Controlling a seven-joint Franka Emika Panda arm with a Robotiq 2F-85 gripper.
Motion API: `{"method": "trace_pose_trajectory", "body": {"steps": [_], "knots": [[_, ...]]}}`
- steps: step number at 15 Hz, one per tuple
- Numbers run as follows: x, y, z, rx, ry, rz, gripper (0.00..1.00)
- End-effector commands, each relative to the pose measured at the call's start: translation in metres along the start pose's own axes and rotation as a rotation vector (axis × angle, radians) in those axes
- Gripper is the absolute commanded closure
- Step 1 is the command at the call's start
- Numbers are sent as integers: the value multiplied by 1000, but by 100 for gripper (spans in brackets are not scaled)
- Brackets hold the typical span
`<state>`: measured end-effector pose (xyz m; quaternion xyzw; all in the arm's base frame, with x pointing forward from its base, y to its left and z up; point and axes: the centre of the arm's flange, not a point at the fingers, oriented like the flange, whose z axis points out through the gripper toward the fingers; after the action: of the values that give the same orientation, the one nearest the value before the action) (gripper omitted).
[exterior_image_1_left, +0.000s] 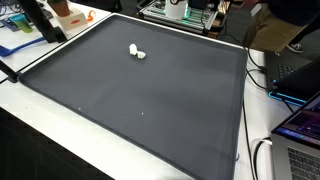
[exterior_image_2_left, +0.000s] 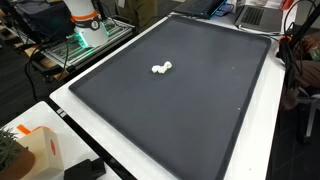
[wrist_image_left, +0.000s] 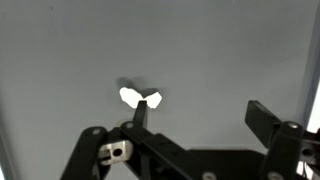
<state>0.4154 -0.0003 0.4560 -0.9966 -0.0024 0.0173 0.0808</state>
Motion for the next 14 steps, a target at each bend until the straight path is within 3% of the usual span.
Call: {"method": "trace_pose_trajectory", "body": {"steps": [1,13,14], "knots": [[-5,-1,-4,5,-1,-8,0],[-11,-30,-23,32,-66,14,0],[-11,-31,-24,33,-69,19,15]]}}
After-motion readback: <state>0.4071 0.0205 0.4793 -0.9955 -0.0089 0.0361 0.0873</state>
